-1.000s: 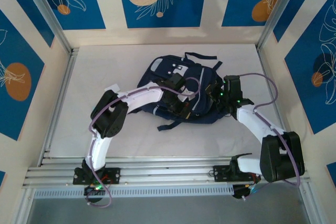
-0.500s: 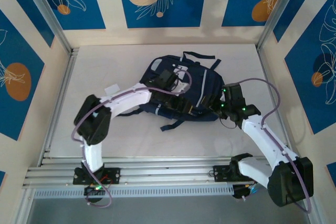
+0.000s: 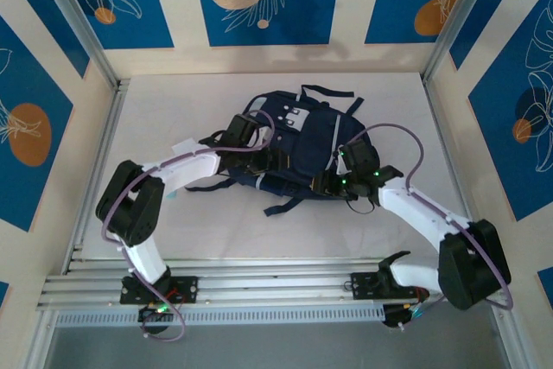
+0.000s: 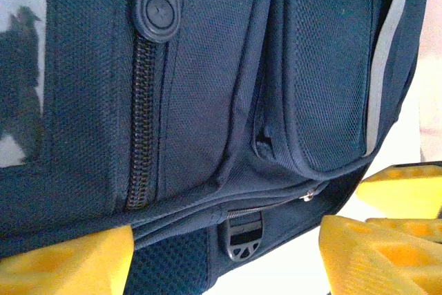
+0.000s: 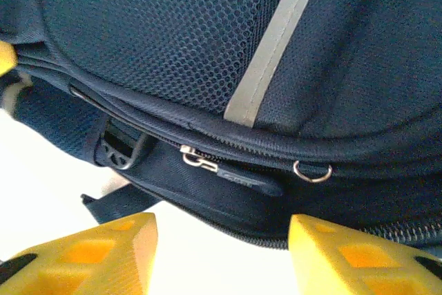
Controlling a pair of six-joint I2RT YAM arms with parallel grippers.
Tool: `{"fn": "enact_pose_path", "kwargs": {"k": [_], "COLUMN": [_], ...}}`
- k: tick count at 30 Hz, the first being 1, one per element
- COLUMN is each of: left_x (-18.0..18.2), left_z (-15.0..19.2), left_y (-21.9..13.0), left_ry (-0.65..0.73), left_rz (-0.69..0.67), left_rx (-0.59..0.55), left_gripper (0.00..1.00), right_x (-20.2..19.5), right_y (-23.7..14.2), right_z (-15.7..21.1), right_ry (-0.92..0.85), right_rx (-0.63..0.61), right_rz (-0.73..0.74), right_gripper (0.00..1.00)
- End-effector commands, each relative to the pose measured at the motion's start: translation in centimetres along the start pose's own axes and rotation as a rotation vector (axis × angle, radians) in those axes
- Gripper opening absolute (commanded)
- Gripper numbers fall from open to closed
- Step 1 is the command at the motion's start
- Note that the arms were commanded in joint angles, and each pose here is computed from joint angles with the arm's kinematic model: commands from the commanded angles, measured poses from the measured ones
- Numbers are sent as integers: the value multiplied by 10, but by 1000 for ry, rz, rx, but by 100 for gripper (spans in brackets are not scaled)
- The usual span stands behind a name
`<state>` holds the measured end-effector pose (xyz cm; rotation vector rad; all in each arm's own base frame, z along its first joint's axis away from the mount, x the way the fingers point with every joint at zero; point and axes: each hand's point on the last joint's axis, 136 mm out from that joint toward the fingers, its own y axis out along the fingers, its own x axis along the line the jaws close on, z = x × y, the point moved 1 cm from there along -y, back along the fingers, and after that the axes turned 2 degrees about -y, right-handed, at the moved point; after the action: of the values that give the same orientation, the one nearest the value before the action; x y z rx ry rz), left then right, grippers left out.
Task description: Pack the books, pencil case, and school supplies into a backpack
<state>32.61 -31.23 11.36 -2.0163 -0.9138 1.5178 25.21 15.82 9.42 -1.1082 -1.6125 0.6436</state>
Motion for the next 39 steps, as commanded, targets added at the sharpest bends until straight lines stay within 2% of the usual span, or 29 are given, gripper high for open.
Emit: {"fn": "enact_pose_path", "kwargs": {"k": [1,7,11,14,20,25,30,35,39], "left_x": [8,42,63,72,77,74,75,76,77], "left_z": [-11,-16,-14,-10,-7,-9,-10,-7,-8], "left_y": [16,28,26,23,22,22,24,28,31], "left_ry": [-60,-127,-160,-168,-177,-178,-185,-192,-195], "left_rz": [10,-42,-69,-87,-85,-69,-62,-50,-45], "left_rx": [-58,-73,-70,-63,-70,-77,-78,-66,-63], "left_gripper": [72,72,71,71,71,71,71,71,71], "right_x": [3,1,12,7,-18,-12,11,50,64], "right_y": [7,30,24,19,44,71,93,86,80], "right_z": [-10,-22,-36,-42,-27,-11,-3,-6,-8], "right_ry": [-74,-116,-159,-195,-162,-153,-188,-216,-214], "right_rx": [-15,-61,-101,-133,-53,5,60,46,55], "right_rz": [17,43,33,96,189,156,88,-90,-151], "right_gripper": [57,64,66,68,71,71,72,67,61]}}
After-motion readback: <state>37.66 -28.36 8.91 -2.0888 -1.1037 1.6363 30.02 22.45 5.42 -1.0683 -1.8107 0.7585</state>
